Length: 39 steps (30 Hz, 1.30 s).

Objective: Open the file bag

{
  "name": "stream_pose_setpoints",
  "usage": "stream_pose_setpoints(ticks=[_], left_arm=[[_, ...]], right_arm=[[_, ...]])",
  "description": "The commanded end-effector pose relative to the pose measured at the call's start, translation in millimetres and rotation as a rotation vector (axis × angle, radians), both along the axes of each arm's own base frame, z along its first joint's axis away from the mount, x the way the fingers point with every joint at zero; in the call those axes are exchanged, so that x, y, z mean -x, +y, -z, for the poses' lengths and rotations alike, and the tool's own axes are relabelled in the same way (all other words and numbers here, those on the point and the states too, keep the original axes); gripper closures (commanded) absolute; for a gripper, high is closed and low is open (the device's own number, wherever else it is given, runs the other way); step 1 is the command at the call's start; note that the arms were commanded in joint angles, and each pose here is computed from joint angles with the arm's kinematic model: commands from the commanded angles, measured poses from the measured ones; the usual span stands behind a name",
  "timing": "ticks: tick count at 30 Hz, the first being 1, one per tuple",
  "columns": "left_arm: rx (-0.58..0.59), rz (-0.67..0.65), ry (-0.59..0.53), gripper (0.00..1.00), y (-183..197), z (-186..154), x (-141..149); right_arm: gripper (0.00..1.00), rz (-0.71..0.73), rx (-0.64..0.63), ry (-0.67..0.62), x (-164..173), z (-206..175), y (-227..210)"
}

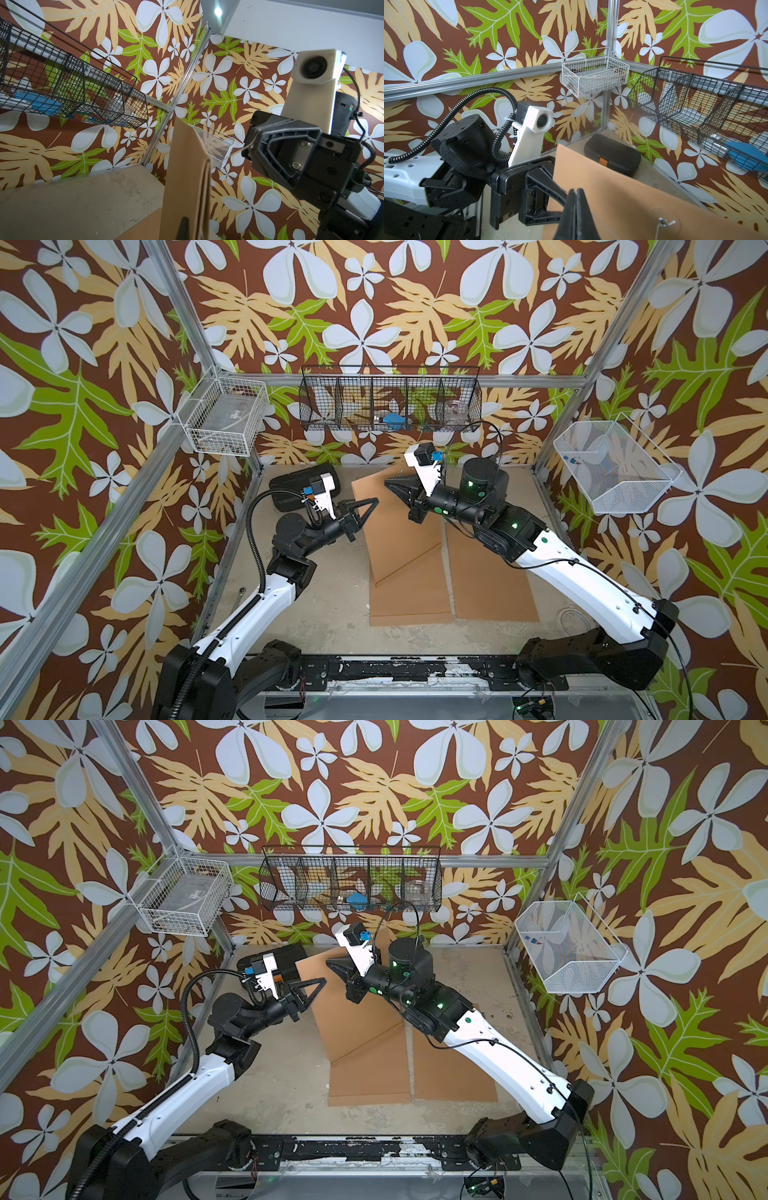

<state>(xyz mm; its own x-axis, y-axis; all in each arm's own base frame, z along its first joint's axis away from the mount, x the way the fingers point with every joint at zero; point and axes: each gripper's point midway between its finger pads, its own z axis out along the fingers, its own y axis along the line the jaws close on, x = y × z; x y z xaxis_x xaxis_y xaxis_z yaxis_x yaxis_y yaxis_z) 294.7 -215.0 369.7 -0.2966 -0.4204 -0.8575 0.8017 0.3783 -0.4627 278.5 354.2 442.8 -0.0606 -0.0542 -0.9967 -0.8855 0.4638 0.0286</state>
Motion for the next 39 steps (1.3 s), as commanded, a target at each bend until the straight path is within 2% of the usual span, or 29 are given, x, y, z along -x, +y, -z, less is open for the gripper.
stream_pose_setpoints(ticks=[1, 14, 26, 39], left_arm=[[0.038, -0.017, -0.064, 1.0, 4.1, -20.5, 1.4], [0.043, -0.079, -0.133, 1.0, 11.4, -49.3, 0.0], [0.071, -0.11, -0.178, 1.0, 18.6, -70.3, 5.6], [0.095, -0.139, -0.2, 1.0, 24.5, -81.1, 8.5]], right_arm=[[1.0, -0.012, -0.022, -0.009, 3.0, -4.5, 3.1], [1.0, 0.094, 0.026, 0.06, 4.3, 44.1, -22.8], [1.0, 0.124, 0.063, 0.14, 1.7, 90.3, -26.0], [1.0, 0.154, 0.087, 0.188, -0.9, 116.9, -33.3]])
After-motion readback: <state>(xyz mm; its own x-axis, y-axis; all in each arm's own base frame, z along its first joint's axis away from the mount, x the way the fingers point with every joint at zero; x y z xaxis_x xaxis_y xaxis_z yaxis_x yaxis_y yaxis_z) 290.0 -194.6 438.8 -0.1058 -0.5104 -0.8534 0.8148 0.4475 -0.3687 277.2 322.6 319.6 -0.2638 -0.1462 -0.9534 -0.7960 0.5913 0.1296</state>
